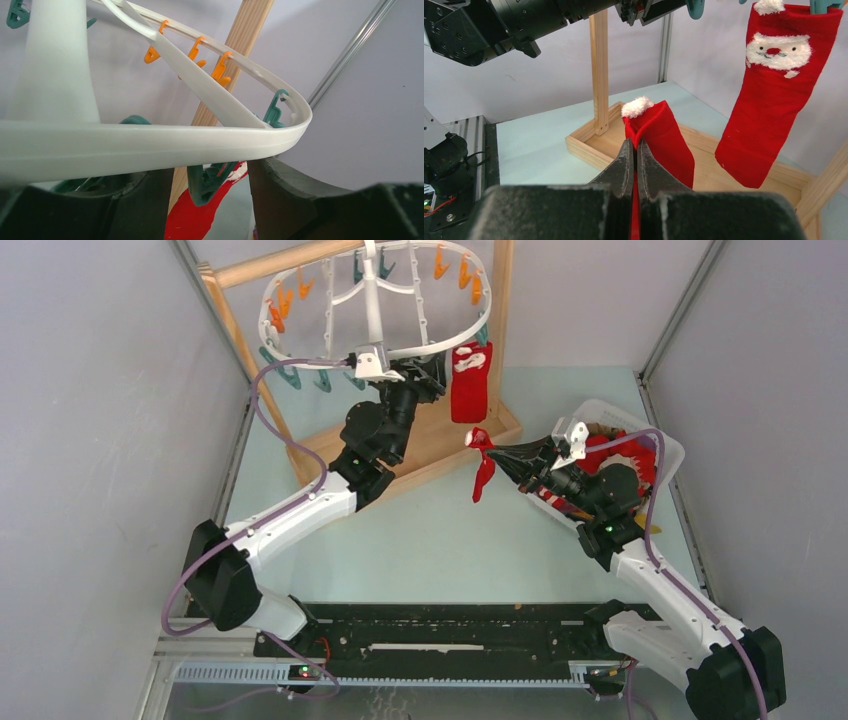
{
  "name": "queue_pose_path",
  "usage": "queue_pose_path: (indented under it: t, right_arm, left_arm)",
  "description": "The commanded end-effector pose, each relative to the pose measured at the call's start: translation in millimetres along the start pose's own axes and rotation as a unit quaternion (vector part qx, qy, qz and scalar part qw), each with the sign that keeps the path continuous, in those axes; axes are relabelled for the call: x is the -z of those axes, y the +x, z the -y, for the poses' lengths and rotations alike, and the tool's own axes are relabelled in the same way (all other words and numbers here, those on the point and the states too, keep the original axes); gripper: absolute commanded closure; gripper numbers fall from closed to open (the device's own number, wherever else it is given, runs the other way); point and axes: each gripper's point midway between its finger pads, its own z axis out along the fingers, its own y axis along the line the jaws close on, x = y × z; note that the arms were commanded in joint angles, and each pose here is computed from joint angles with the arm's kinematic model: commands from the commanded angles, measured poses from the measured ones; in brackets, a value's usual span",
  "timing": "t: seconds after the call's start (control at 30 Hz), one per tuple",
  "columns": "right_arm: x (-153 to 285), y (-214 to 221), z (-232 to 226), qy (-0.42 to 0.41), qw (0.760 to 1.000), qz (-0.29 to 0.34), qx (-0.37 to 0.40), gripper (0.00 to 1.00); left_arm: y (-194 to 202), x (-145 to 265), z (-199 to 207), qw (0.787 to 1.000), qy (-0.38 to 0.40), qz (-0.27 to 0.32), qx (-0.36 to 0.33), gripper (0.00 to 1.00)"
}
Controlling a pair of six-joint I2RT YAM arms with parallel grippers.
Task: Clip the socks to the hanger
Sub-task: Open the clamp at the hanger.
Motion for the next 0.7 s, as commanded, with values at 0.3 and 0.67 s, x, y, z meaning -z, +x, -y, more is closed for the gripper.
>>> queue_pose_path:
  t: [0.3, 0.67]
  right_arm:
    - [-2.4, -20.1, 0.6, -0.001, 0.999, 0.029, 0.021, 1.00]
    - [-3.0, -17.9, 2.7, 0.002, 0.999, 0.027, 0.022, 1.00]
  left_arm:
    - [-33.8, 6.6, 11.3, 0.999, 0.012, 0.033, -0.006, 0.47]
    - [-37.5, 8.2, 15.3, 0.999, 0.018, 0.035, 0.004, 0.63]
